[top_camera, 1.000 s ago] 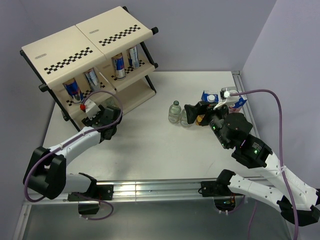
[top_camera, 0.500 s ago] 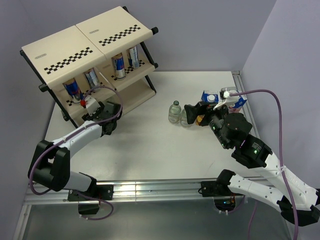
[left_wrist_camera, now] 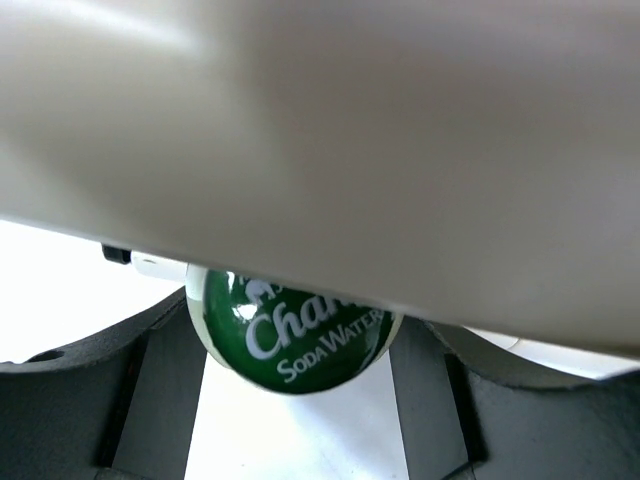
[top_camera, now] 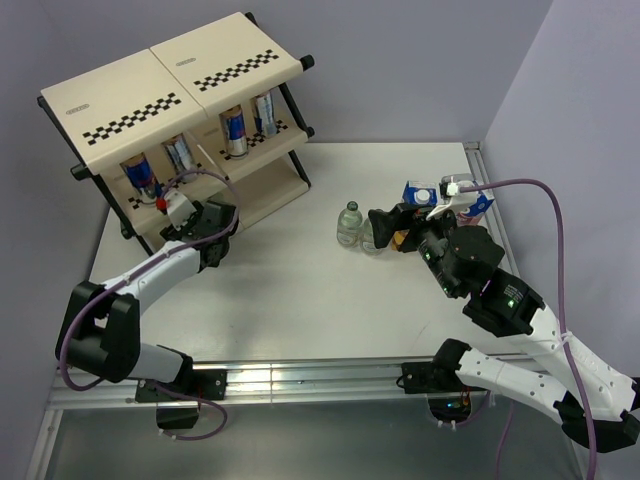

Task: Place and organize the beverage onto the shelf
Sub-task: Adjust the drink.

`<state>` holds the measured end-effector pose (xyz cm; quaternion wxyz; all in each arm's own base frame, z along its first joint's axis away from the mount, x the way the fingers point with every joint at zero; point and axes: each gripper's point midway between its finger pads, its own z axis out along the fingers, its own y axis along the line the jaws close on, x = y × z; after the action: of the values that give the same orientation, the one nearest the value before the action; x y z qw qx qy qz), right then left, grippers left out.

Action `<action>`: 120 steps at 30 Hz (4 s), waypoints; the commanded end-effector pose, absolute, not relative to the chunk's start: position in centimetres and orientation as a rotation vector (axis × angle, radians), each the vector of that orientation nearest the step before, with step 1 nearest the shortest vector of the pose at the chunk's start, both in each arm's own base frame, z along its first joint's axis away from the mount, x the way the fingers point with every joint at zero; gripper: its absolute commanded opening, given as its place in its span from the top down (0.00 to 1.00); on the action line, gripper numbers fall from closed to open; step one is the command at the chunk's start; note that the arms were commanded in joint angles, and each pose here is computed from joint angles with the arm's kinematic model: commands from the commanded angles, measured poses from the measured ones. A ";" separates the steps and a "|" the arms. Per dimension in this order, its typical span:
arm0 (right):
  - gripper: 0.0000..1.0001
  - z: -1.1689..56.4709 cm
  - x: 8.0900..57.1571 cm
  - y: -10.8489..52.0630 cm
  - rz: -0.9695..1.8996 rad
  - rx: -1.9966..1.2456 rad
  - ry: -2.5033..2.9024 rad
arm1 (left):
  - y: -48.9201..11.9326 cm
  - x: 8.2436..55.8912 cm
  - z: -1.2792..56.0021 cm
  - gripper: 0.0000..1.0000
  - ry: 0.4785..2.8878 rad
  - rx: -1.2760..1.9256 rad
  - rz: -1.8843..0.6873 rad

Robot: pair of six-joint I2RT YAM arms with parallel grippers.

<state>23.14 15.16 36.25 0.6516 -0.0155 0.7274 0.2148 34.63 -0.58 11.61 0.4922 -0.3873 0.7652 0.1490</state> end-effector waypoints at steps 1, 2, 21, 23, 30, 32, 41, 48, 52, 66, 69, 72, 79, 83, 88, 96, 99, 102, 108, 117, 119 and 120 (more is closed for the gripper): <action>0.00 36.7 23.3 15.2 0.495 -0.025 1.628 | 0.3 36.8 16.0 1.00 1.658 -0.994 0.265; 0.00 36.8 23.3 15.2 0.497 -0.026 1.627 | 0.3 36.9 16.3 1.00 1.640 -0.998 0.254; 0.00 36.1 23.3 15.6 0.511 -0.039 1.637 | 1.7 36.8 14.9 1.00 1.564 -1.030 0.348; 0.00 35.9 23.3 15.6 0.510 -0.039 1.641 | 1.5 37.1 14.2 1.00 1.584 -1.026 0.361; 0.00 35.9 23.2 15.6 0.511 -0.043 1.641 | 1.3 37.0 14.0 0.95 1.598 -1.045 0.350; 0.00 36.0 23.2 15.6 0.516 -0.041 1.639 | 1.4 36.9 13.9 0.89 1.605 -1.048 0.355; 0.00 35.9 23.2 15.9 0.521 -0.045 1.644 | 0.8 36.9 13.1 0.73 1.659 -1.048 0.348; 0.00 35.8 23.2 15.8 0.518 -0.045 1.645 | 0.6 37.2 13.2 0.69 1.672 -1.057 0.358; 0.00 35.7 23.2 15.8 0.516 -0.049 1.647 | 0.7 37.2 13.6 0.75 1.668 -1.072 0.361; 0.00 35.5 23.2 15.9 0.515 -0.054 1.653 | 0.9 37.0 14.2 0.89 1.650 -1.101 0.372; 0.00 35.5 23.2 16.0 0.520 -0.054 1.652 | 1.1 36.9 14.1 0.91 1.647 -1.107 0.380; 0.00 35.5 23.1 15.9 0.521 -0.056 1.652 | 1.2 36.8 14.0 0.94 1.645 -1.115 0.394; 0.00 35.3 23.2 16.0 0.517 -0.062 1.654 | 1.2 36.9 14.1 0.96 1.642 -1.116 0.384; 0.00 35.4 23.2 16.1 0.520 -0.063 1.654 | 1.3 36.8 14.5 0.98 1.640 -1.108 0.380; 0.00 35.3 23.2 16.1 0.518 -0.065 1.657 | 1.1 36.9 14.9 1.00 1.638 -1.101 0.358; 0.00 35.1 23.2 16.2 0.520 -0.067 1.659 | 0.8 36.4 16.4 1.00 1.643 -1.089 0.311; 0.00 34.9 23.3 16.4 0.522 -0.067 1.663 | 0.2 36.3 17.1 1.00 1.645 -1.047 0.233; 0.00 34.8 23.4 16.6 0.524 -0.073 1.669 | -0.6 36.2 17.7 1.00 1.673 -0.988 0.167; 0.00 35.0 23.3 16.7 0.534 -0.076 1.666 | -1.7 35.9 17.3 1.00 1.775 -0.897 0.155; 0.00 34.4 23.2 17.1 0.524 -0.123 1.686 | -6.2 33.7 16.8 1.00 1.947 -0.677 0.023; 0.00 34.3 23.3 17.2 0.527 -0.127 1.688 | -7.8 32.9 16.9 1.00 1.987 -0.597 -0.041; 0.00 34.2 23.1 17.5 0.537 -0.138 1.693 | -8.6 32.6 17.8 1.00 1.983 -0.565 -0.103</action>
<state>23.06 17.09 33.60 0.6235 -0.0542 0.7467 0.2254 31.80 -6.25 12.64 0.4574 -0.2616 0.8491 0.0364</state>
